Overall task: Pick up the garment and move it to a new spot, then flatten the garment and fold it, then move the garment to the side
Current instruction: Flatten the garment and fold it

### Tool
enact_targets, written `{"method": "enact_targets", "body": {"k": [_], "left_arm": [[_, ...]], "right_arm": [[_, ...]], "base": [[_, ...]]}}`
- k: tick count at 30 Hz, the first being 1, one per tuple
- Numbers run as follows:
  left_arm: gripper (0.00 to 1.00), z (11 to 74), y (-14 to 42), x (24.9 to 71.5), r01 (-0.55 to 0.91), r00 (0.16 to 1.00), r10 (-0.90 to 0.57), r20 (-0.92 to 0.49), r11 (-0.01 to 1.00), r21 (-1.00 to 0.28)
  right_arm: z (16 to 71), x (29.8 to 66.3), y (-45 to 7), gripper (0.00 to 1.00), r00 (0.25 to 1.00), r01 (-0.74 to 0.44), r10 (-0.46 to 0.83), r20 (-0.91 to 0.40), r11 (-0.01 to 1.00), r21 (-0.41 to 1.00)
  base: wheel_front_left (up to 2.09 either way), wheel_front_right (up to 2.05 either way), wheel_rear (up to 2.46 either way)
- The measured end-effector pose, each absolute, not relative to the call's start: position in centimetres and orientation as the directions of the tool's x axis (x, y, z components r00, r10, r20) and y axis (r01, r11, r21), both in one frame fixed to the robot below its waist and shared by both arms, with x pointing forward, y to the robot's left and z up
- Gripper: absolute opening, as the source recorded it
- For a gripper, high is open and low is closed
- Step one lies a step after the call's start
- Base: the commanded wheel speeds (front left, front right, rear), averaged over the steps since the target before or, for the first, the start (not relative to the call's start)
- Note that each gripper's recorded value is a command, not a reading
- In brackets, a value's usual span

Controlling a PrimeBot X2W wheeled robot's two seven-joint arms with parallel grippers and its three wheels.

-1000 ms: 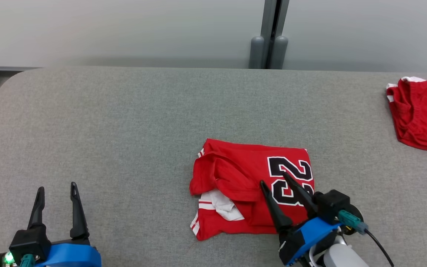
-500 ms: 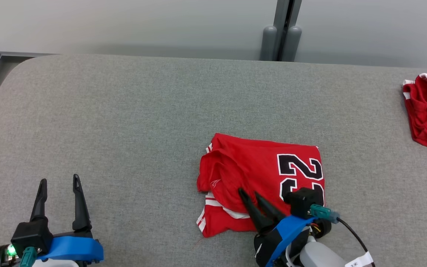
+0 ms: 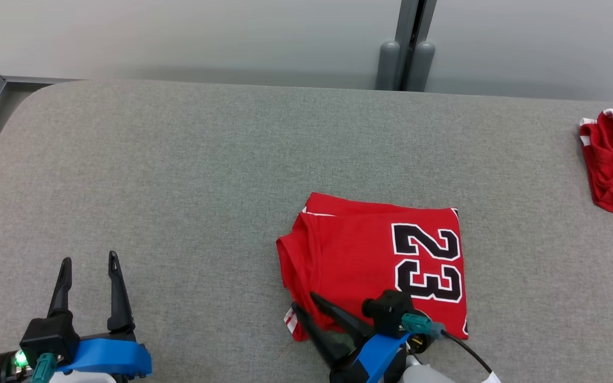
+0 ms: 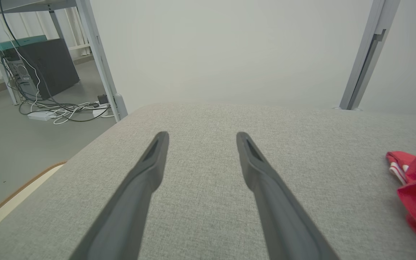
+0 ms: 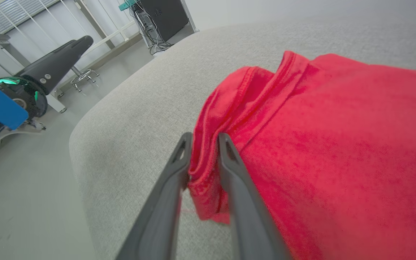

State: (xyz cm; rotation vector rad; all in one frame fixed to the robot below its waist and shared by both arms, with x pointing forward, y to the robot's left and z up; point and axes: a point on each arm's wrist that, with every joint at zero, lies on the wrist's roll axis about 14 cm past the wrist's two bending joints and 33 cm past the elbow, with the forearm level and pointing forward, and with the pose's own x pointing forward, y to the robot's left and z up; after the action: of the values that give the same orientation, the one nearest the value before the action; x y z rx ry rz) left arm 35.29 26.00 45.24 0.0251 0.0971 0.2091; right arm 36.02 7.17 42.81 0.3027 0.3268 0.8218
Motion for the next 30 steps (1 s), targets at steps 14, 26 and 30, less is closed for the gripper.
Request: {"method": "enact_targets", "body": {"k": [14,26,30], "left_arm": [[1.00,45.3,24.9,35.9,-0.175,0.980,0.177,-0.088,0.984,0.027],[1.00,46.3,23.2,37.0,-0.110,0.992,0.112,-0.056,0.993,0.038],[1.00,46.7,22.9,37.0,-0.096,0.994,0.098,-0.045,0.994,0.045]], "right_arm": [[47.3,40.4,1.8,1.00,0.794,-0.580,0.608,-0.023,0.767,0.274],[50.7,41.3,-12.6,1.00,0.967,-0.251,0.241,0.088,0.957,0.144],[50.5,40.1,-14.5,1.00,0.980,-0.189,0.178,0.083,0.970,0.150]], "base": [[0.00,0.00,0.00],[0.00,0.00,0.00],[0.00,0.00,0.00]]}}
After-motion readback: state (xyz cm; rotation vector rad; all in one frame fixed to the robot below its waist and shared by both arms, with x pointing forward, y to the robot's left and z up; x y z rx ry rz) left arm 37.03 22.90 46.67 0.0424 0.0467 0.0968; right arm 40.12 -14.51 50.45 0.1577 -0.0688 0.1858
